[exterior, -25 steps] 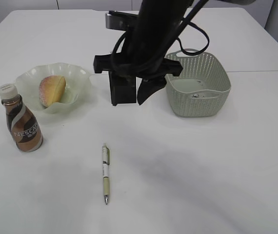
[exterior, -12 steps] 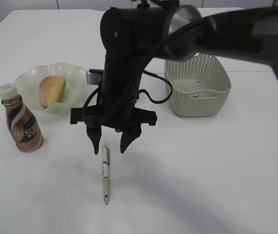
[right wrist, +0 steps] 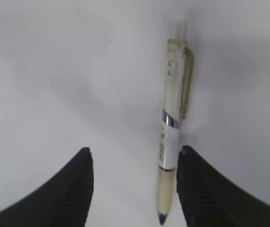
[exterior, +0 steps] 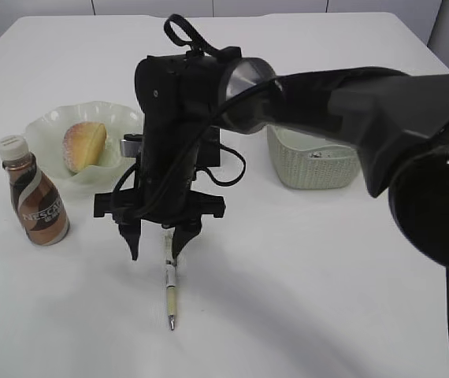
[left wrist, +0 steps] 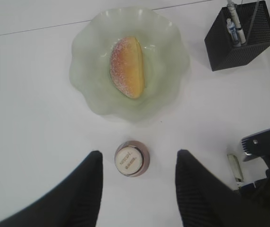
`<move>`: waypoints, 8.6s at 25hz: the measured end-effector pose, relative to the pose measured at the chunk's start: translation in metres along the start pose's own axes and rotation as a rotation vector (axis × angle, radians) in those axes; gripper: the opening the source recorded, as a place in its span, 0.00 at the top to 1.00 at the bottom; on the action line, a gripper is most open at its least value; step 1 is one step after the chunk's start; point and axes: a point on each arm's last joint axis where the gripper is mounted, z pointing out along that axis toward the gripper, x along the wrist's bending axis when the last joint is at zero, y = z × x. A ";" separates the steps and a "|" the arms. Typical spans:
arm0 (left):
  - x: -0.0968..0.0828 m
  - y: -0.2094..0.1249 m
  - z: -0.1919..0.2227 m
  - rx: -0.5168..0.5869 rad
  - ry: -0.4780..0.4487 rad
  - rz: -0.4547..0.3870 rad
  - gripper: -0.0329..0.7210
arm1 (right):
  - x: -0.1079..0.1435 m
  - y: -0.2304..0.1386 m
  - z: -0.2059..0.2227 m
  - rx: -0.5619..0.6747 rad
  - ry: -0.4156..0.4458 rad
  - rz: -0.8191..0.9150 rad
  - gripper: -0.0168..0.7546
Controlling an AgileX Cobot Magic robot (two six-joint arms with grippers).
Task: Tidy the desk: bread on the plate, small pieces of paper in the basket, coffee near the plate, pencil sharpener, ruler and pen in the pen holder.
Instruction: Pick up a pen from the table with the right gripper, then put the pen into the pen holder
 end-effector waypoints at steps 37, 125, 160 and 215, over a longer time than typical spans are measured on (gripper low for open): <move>0.000 0.000 0.000 0.000 0.000 0.000 0.47 | -0.008 0.014 0.034 -0.010 -0.086 -0.023 0.44; -0.003 -0.001 0.000 0.006 -0.038 -0.012 0.47 | -0.088 -0.147 -0.100 -1.138 0.142 -0.605 0.88; -0.003 0.002 0.023 0.052 0.003 0.004 0.47 | -0.087 0.072 -0.081 -1.515 -0.032 -0.389 0.88; 0.001 0.003 0.023 0.043 0.053 0.022 0.48 | -0.109 0.105 -0.047 -1.275 -0.016 -0.316 0.48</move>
